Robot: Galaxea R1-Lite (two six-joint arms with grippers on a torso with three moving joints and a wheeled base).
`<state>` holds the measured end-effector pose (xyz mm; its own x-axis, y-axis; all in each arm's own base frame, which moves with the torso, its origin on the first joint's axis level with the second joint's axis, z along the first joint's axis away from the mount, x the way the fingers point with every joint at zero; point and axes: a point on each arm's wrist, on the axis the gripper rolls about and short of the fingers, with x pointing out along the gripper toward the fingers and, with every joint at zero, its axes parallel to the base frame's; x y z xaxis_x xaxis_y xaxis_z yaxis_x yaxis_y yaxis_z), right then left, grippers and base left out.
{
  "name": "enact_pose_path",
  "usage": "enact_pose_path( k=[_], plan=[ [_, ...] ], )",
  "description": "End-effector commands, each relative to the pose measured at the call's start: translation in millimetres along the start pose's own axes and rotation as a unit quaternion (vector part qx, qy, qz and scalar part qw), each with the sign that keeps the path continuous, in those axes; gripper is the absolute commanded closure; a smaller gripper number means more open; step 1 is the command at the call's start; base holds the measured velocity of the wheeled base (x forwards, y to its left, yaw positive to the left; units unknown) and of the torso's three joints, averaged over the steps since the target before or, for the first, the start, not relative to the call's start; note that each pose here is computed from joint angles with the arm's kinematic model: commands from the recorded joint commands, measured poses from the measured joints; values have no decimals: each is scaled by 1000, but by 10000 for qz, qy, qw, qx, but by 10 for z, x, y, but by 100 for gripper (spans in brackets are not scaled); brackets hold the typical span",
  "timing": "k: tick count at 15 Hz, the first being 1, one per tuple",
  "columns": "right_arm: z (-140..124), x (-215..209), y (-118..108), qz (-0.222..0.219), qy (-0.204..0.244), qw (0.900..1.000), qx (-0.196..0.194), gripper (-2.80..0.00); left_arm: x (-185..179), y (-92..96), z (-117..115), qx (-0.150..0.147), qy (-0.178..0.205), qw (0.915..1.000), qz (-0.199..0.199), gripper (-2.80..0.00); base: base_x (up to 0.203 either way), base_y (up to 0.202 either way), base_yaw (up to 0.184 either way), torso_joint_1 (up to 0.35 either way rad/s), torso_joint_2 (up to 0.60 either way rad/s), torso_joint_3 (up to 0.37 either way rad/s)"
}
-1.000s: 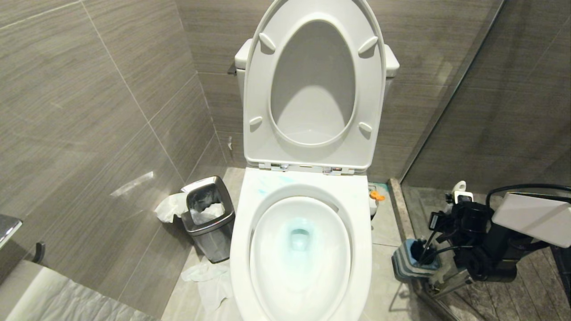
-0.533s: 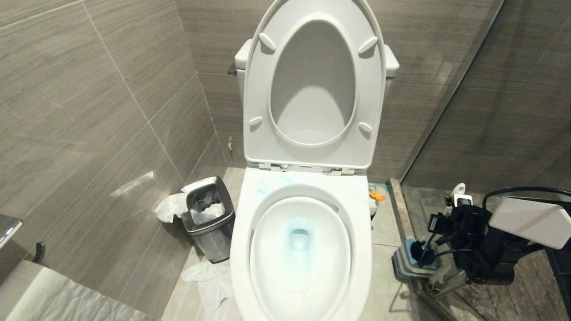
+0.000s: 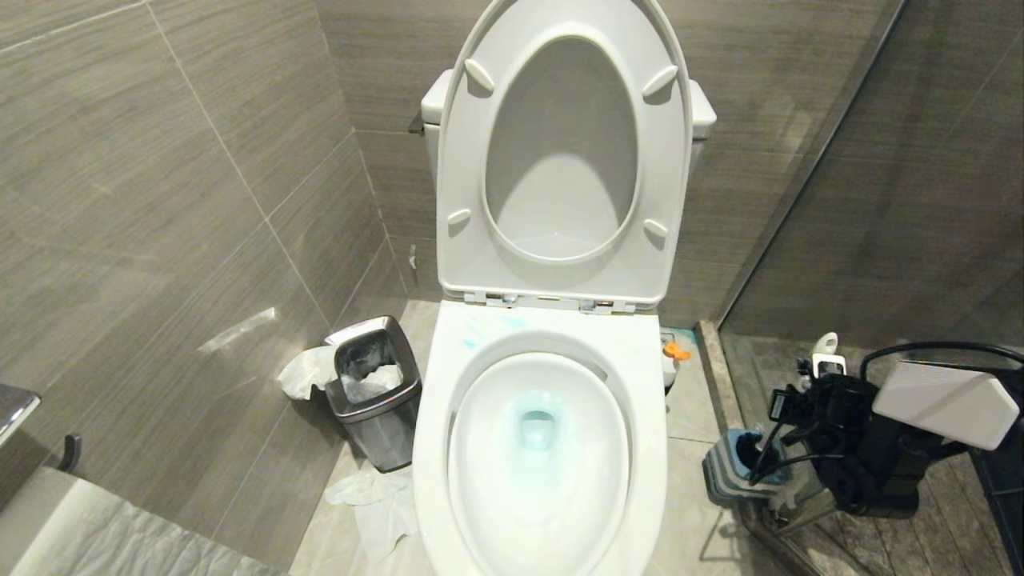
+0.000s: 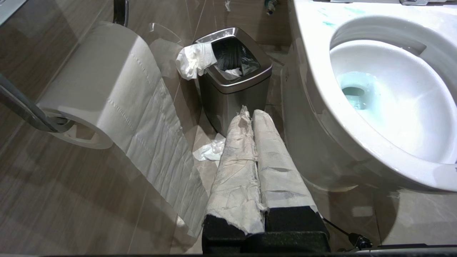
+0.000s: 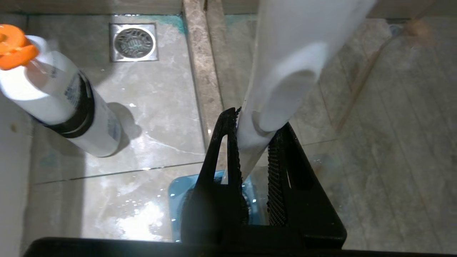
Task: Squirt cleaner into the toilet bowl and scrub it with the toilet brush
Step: Put the toilet brush back
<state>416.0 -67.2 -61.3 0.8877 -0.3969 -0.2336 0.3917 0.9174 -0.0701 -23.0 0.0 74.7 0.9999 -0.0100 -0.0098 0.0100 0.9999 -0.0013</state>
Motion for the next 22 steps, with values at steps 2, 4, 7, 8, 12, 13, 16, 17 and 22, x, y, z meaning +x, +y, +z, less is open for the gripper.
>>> enact_pose_path(
  k=[2, 4, 7, 8, 12, 13, 16, 17, 22],
  plan=[
    [-63, 19, -33, 63, -43, 10000, 5, 0, 1, 0, -1, -1, 11, 10000, -3, 0, 0, 0, 0, 0, 0, 0],
    [-74, 22, -39, 71, -37, 10000, 11, 0, 1, 0, 0, -1, 5, 10000, -4, 0, 0, 0, 0, 0, 0, 0],
    [-101, 55, -30, 70, -59, 10000, 1, -280, 1, 0, 0, -1, 5, 10000, 4, 0, 0, 0, 0, 0, 0, 0],
    [-90, 64, -29, 69, -91, 9999, 9, -280, 1, 0, 0, -1, 5, 10000, 1, 0, 0, 0, 0, 0, 0, 0],
    [-31, 69, -37, 109, -380, 9992, -7, -280, 1, 0, -2, -1, 12, 10000, -3, 0, 0, 0, 0, 0, 0, 0],
    [-32, 60, -52, 214, -372, 9991, -24, -280, 1, 0, 0, -1, 5, 10000, -4, 0, 0, 0, 0, 0, 0, 0],
    [55, -29, -76, 401, -364, 9984, -140, -280, 1, 0, 0, -1, 5, 10000, 4, 0, 0, 0, 0, 0, 0, 0],
    [113, -94, -87, 542, -352, 9978, -149, -280, 1, 0, 0, -1, 5, 10000, -4, 0, 0, 0, 0, 0, 0, 0],
    [461, -629, -172, 1244, -231, 9918, -183, -280, 1, 0, -1, -1, 7, 10000, -4, 0, 0, 0, 0, 0, 0, 0]
  ],
)
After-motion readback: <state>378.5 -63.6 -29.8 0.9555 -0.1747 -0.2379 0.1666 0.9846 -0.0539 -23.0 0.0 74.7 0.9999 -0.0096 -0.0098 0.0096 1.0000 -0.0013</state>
